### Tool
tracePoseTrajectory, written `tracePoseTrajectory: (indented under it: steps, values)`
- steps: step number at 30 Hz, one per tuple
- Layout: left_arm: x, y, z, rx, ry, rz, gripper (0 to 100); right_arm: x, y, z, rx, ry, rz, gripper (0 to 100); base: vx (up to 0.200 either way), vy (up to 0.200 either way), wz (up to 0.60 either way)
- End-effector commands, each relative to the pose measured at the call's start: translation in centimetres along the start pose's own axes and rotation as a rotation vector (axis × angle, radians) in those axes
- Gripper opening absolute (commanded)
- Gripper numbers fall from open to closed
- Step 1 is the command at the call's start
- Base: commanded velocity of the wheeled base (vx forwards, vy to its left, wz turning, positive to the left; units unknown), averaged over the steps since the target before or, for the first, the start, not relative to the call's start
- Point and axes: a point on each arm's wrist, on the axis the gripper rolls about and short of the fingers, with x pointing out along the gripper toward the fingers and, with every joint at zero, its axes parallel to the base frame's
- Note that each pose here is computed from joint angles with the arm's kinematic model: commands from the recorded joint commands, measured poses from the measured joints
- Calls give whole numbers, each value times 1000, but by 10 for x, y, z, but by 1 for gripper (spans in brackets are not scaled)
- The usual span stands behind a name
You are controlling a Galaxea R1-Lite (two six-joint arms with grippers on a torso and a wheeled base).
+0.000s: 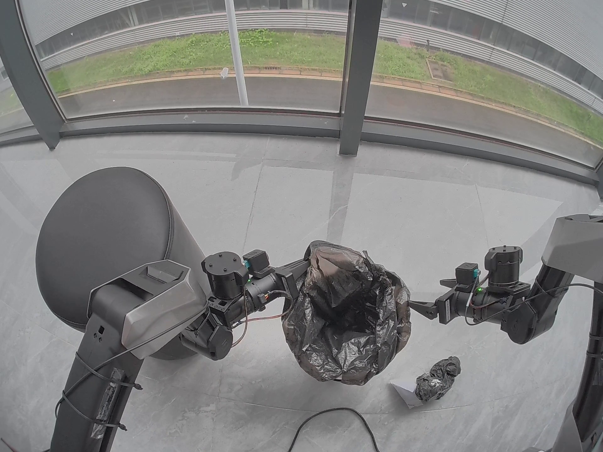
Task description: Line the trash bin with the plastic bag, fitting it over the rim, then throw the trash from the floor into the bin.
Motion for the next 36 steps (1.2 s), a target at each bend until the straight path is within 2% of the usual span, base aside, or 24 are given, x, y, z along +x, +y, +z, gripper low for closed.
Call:
tracePoseTrajectory:
  steps: [1,6,7,13,25,36]
  values:
    - [0,-2,5,1,-7,-2,0,14,-3,-12,8,31,1,100,0,0,0]
    - [0,-3,3,-2,-6,3,0,22,-1,-13,-10,29,16,100,0,0,0]
    - [0,-3,4,0,-9,2,0,24,4,-11,-19,24,27,0,0,0,0]
    - [0,-5,2,-1,-7,-1,0,29,25,-3,-54,4,85,0,0,0,0]
    - [2,-7,4,-2,-15,-9,0,39,64,-4,-94,17,212,0,0,0,0]
    - [4,-13,5,-17,-31,-26,0,55,72,-25,-83,82,258,0,0,0,0]
